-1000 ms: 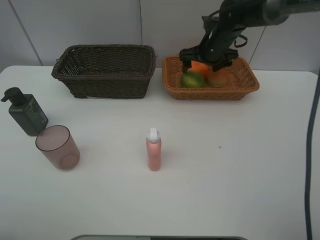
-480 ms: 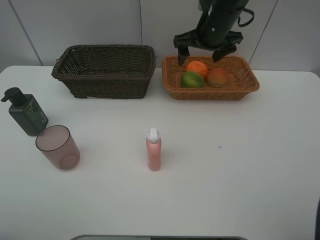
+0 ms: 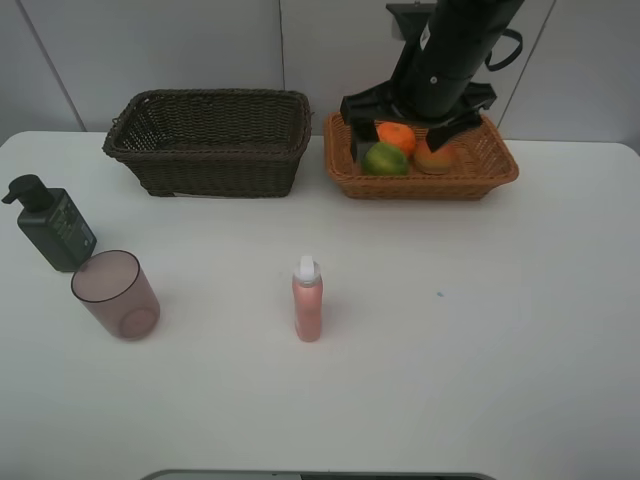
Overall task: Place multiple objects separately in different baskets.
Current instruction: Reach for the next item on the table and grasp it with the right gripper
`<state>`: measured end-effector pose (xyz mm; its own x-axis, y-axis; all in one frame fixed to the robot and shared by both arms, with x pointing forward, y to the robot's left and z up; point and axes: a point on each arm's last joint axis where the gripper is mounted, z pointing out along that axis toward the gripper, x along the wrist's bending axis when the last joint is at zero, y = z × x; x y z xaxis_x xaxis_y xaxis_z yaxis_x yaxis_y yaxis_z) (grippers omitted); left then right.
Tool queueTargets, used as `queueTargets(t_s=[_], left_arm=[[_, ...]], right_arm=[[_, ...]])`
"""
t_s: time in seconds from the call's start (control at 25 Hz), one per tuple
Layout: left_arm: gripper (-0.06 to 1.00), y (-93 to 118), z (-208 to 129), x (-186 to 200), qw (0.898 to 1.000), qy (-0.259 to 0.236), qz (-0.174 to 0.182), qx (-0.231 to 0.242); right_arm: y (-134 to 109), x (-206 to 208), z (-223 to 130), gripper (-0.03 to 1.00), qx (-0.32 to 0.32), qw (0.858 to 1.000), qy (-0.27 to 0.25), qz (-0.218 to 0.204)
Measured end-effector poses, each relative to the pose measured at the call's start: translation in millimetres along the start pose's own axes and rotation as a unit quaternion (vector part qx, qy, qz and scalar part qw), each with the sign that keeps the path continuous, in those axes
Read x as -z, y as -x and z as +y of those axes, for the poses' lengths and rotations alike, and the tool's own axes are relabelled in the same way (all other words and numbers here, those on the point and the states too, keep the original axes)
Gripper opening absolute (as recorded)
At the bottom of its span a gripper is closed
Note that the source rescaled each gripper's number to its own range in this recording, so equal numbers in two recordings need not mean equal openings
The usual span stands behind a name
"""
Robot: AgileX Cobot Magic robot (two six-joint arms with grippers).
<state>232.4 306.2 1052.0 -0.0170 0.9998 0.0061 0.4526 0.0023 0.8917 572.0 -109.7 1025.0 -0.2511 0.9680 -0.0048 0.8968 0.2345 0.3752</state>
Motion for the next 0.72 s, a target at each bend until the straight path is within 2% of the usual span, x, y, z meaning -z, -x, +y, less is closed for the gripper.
queueTargets(t_s=[0.32, 0.44, 0.72], left_arm=[[0.98, 0.0, 0.0, 0.0, 1.0, 0.0, 0.0, 0.0], [0.98, 0.0, 0.0, 0.0, 1.0, 0.0, 0.0, 0.0], [0.98, 0.0, 0.0, 0.0, 1.0, 0.0, 0.0, 0.0]], right_arm=[[-54.4, 14.6, -32.7, 0.98, 0.024, 0.999, -0.033, 0.017], [-73.1, 18.2, -41.9, 0.98, 0.012, 0.999, -0.037, 0.024], [-98.3, 23.8, -57.1, 0.98, -0.038, 0.998, -0.046, 0.029]])
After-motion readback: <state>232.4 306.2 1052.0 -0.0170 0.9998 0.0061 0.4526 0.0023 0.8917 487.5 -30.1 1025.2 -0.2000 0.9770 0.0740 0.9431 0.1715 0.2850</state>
